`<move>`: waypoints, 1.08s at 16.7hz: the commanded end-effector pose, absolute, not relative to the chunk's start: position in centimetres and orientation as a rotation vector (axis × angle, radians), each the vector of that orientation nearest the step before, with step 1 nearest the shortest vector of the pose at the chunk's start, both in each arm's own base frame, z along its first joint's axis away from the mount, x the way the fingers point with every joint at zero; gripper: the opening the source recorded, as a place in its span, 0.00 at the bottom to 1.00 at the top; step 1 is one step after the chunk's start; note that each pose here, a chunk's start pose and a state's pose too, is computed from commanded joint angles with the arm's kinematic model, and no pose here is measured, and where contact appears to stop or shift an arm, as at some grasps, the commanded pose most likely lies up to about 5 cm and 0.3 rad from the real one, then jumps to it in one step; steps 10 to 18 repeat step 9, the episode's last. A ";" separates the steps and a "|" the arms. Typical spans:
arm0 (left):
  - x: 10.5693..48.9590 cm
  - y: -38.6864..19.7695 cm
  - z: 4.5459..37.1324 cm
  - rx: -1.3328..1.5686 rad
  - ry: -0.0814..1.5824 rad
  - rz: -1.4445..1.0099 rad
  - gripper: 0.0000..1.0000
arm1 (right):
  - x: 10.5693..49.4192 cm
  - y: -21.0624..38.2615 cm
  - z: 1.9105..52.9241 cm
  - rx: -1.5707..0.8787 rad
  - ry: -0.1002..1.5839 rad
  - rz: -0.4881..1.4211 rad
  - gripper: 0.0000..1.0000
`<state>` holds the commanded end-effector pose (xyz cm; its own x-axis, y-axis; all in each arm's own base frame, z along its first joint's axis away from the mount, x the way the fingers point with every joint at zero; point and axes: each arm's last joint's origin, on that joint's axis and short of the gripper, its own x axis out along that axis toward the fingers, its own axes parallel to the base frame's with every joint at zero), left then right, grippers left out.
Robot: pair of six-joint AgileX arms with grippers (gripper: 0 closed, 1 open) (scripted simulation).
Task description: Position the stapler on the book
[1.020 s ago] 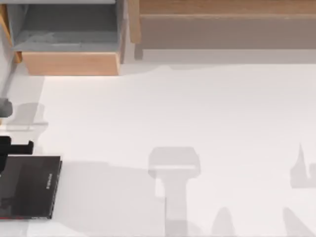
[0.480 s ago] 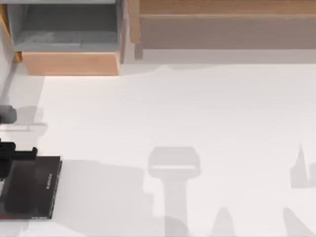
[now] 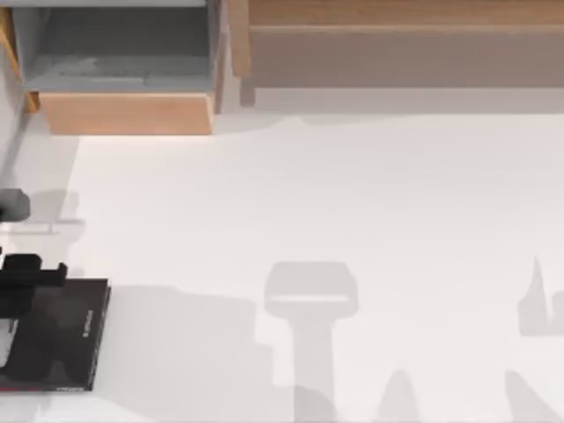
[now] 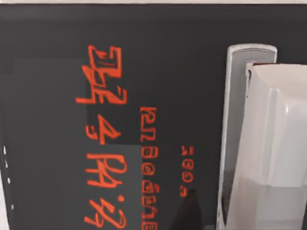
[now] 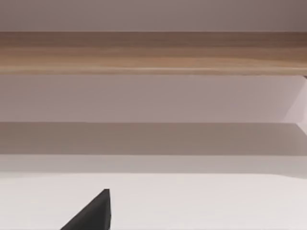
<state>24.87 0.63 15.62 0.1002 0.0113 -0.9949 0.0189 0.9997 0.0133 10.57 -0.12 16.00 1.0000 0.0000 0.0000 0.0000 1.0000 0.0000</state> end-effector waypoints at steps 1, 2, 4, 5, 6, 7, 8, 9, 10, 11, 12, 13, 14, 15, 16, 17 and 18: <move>24.9 0.6 15.6 0.025 1.470 -0.006 0.83 | 10.6 -0.1 16.0 0.000 0.000 0.000 1.00; 24.9 0.6 15.6 0.025 1.470 -0.006 0.90 | 10.6 -0.1 16.0 0.000 0.000 0.000 1.00; 24.9 0.6 15.6 0.025 1.470 -0.006 1.00 | 10.6 -0.1 16.0 0.000 0.000 0.000 1.00; 24.9 0.6 15.6 0.025 1.470 -0.006 1.00 | 10.6 -0.1 16.0 0.000 0.000 0.000 1.00; 24.9 0.6 15.6 0.025 1.470 -0.006 1.00 | 10.6 -0.1 16.0 0.000 0.000 0.000 1.00; 24.9 0.6 15.6 0.025 1.470 -0.006 1.00 | 10.6 -0.1 16.0 0.000 0.000 0.000 1.00; 24.9 0.6 15.6 0.025 1.470 -0.006 1.00 | 10.6 -0.1 16.0 0.000 0.000 0.000 1.00; 24.9 0.6 15.6 0.025 1.470 -0.006 1.00 | 10.6 -0.1 16.0 0.000 0.000 0.000 1.00; 24.9 0.6 15.6 0.025 1.470 -0.006 1.00 | 10.6 -0.1 16.0 0.000 0.000 0.000 1.00; 24.9 0.6 15.6 0.025 1.470 -0.006 1.00 | 10.6 -0.1 16.0 0.000 0.000 0.000 1.00; 24.9 0.6 15.6 0.025 1.470 -0.006 1.00 | 10.6 -0.1 16.0 0.000 0.000 0.000 1.00; 24.9 0.6 15.6 0.025 1.470 -0.006 1.00 | 10.6 -0.1 16.0 0.000 0.000 0.000 1.00; 24.9 0.6 15.6 0.025 1.470 -0.006 1.00 | 10.6 -0.1 16.0 0.000 0.000 0.000 1.00; 24.9 0.6 15.6 0.025 1.470 -0.006 1.00 | 10.6 -0.1 16.0 0.000 0.000 0.000 1.00; 24.9 0.6 15.6 0.025 1.470 -0.006 1.00 | 10.6 -0.1 16.0 0.000 0.000 0.000 1.00; 24.9 0.6 15.6 0.025 1.470 -0.006 1.00 | 10.6 -0.1 16.0 0.000 0.000 0.000 1.00; 24.9 0.6 15.6 0.025 1.470 -0.006 1.00 | 10.6 -0.1 16.0 0.000 0.000 0.000 1.00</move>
